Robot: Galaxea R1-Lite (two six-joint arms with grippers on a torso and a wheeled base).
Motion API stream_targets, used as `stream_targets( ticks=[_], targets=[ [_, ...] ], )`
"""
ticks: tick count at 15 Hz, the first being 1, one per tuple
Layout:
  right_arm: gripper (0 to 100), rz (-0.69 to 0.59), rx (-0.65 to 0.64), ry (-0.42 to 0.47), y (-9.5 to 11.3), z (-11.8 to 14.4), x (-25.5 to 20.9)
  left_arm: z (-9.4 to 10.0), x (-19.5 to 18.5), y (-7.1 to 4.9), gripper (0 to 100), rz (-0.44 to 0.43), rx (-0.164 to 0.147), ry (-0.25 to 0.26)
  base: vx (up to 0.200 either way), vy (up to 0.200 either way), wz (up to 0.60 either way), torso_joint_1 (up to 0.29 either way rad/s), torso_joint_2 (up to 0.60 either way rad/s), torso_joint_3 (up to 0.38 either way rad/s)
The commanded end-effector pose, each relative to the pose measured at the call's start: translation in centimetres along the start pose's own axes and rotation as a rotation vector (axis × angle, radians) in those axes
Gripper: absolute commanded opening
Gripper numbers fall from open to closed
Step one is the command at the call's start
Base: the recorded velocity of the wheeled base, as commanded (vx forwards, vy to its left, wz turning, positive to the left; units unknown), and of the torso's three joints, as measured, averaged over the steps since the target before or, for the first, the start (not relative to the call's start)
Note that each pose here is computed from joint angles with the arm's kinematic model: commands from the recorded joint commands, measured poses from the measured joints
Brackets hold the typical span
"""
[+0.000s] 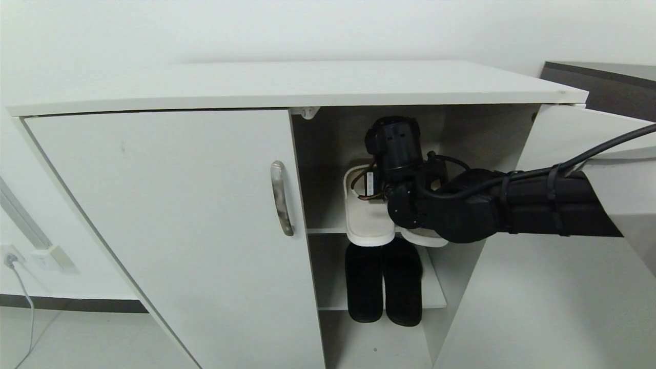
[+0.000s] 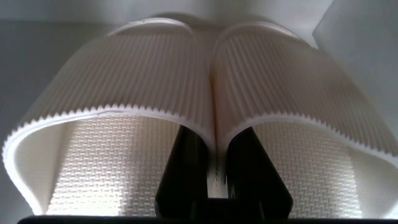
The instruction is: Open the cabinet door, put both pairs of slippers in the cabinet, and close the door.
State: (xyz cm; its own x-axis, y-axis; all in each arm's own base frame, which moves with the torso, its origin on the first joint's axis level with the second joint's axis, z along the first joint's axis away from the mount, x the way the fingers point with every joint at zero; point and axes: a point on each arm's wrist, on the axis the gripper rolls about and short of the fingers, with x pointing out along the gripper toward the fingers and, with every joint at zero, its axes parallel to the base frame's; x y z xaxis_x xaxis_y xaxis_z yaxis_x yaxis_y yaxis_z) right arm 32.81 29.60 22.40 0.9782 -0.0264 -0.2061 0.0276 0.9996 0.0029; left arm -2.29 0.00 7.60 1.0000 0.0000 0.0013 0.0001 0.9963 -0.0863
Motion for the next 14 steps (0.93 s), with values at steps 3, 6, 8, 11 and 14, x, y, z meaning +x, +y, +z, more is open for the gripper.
stream_targets(
  ticks=[3,6,8,11,14],
  targets=[
    [0,0.000,-0.002,0.004,0.15,-0.27,0.27,-0.01,0.00,0.00,0,0.000,-0.001,0.000,0.000,0.000,0.00,0.000,0.00,0.000],
    [0,0.007,0.000,0.008,0.22,-0.40,0.35,-0.01,0.00,0.00,0,0.000,-0.001,0.000,0.000,0.000,0.00,0.000,0.00,0.000],
    [0,0.008,0.000,0.010,0.24,-0.51,0.39,-0.01,0.00,0.00,0,0.000,-0.001,0.000,0.000,0.000,0.00,0.000,0.00,0.000],
    [100,0.006,0.000,0.011,0.23,-0.55,0.40,-0.01,0.00,0.00,0,0.000,-0.001,0.000,0.000,0.000,0.00,0.000,0.00,0.000],
    [100,0.014,-0.014,0.025,0.21,-0.99,-0.02,-0.01,0.00,0.00,0,0.000,-0.001,0.000,0.000,0.000,0.00,0.000,0.00,0.000]
  ],
)
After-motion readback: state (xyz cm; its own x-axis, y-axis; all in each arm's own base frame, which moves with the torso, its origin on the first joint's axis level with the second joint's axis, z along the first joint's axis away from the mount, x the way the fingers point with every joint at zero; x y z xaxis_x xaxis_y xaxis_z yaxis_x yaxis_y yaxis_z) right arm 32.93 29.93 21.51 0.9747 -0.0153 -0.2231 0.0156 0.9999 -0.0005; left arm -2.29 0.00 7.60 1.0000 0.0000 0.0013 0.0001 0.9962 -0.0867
